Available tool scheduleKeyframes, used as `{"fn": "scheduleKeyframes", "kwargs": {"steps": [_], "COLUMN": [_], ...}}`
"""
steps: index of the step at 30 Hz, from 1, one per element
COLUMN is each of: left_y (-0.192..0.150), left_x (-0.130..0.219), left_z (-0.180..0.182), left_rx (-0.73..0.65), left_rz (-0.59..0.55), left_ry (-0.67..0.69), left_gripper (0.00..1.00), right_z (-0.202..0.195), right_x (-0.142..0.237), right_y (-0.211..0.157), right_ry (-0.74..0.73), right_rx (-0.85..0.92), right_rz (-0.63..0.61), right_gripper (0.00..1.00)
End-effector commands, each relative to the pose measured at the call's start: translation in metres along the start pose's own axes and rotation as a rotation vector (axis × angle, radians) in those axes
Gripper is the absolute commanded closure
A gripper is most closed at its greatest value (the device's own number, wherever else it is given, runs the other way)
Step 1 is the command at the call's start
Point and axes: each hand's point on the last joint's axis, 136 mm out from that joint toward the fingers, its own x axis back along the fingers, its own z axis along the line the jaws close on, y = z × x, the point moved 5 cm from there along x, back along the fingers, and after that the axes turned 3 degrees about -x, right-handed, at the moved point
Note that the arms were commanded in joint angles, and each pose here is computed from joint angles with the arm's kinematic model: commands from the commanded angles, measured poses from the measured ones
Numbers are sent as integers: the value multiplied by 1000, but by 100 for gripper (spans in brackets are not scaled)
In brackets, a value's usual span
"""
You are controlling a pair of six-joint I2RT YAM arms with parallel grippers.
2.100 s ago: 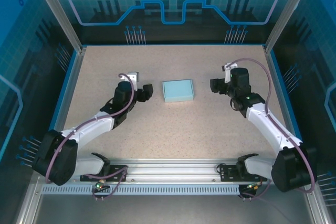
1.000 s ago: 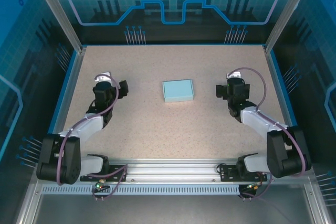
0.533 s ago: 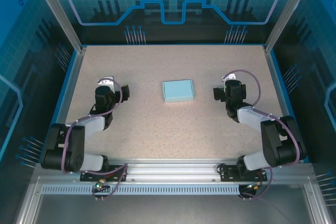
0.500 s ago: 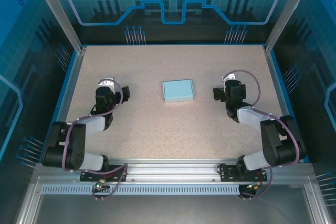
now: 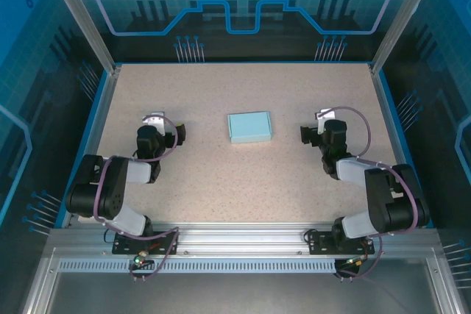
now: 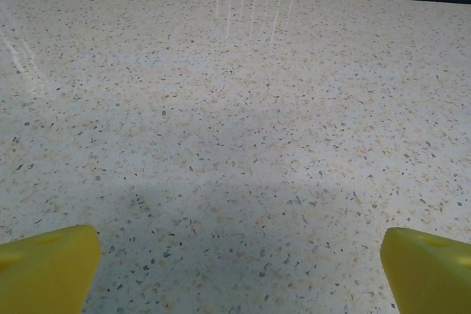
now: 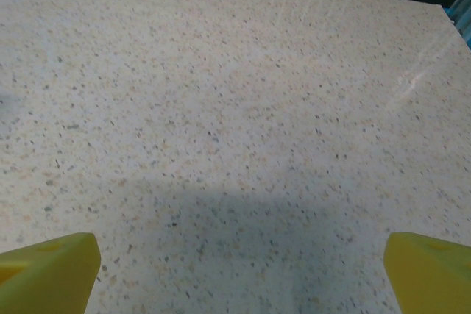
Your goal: Fold the paper box
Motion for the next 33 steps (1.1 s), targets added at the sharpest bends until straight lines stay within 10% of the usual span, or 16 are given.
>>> {"fn": "scheduleKeyframes", "kwargs": {"steps": [1,33], "left_y": [8,8], "left_x": [1,1], "left_z": [1,0], "left_rx": [-14,-21], "left_rz": [-42,-44], "left_ry": [-13,-6], "left_gripper": [1,1], "right_z": [1,4], "right_x": [-5,-5], "right_y": [7,-2], "right_ry": [62,121], "right_rx": [-42,-37], "right_rz": [-47,-75], "right_gripper": [0,0]}}
